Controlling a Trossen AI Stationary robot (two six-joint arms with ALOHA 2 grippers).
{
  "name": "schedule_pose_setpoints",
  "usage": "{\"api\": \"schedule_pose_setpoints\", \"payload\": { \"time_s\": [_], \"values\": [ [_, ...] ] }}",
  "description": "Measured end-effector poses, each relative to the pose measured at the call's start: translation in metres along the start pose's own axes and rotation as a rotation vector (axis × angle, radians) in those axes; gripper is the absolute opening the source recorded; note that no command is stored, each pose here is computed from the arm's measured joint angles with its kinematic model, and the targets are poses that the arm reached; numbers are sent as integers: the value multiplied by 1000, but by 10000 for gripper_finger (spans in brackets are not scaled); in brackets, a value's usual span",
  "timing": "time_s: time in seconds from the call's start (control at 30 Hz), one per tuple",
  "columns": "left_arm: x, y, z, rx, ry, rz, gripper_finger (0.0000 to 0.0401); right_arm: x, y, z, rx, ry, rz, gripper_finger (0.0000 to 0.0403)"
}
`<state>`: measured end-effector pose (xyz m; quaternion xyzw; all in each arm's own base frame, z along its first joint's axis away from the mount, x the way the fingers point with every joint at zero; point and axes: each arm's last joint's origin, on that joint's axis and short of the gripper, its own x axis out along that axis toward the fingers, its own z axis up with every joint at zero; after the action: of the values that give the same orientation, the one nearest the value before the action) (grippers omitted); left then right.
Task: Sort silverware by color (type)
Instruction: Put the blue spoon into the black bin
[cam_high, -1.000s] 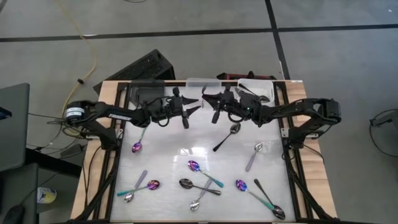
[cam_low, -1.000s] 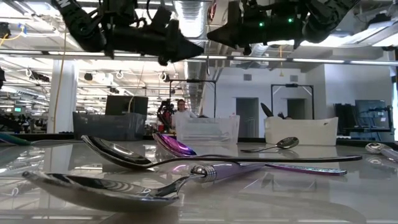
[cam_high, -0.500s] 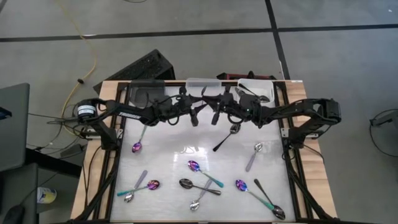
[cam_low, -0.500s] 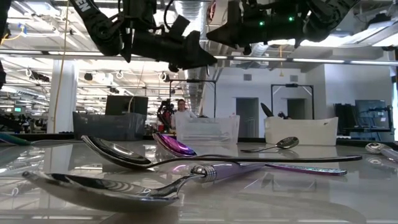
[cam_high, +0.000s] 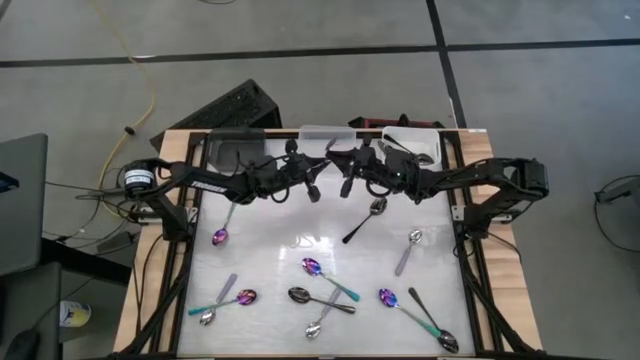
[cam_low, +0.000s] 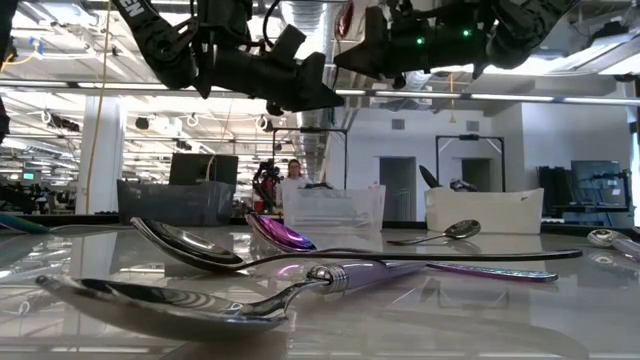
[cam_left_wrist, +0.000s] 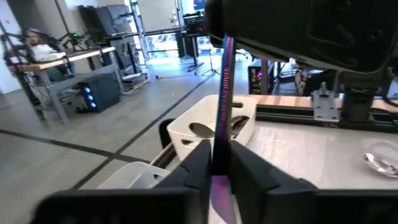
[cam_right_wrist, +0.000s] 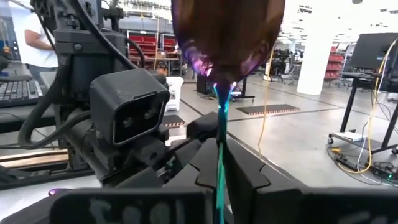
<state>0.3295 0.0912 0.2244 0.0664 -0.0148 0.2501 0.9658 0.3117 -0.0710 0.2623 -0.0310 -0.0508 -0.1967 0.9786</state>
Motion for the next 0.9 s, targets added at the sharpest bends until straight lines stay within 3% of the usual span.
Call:
{"api": "schedule_pose_setpoints", "payload": {
  "time_s": [0.17,0.4,0.53,0.63,0.8,0.9],
  "values": [
    [-1,1,2,17,32,-5,2,0,0,-3,11,30,4,72],
    [-2,17,41,104,172,4,0,-13,-3,10,-6,101,32,156],
    [-11,47,69,221,447,69,0,-29,-7,17,-54,228,42,219],
    [-26,80,74,258,718,146,0,-39,-8,15,-79,334,52,251],
    [-55,144,48,155,1075,333,0,-44,-7,9,-83,419,63,263],
    [-71,175,27,200,1194,371,0,-42,-6,6,-90,423,68,263]
  ]
}}
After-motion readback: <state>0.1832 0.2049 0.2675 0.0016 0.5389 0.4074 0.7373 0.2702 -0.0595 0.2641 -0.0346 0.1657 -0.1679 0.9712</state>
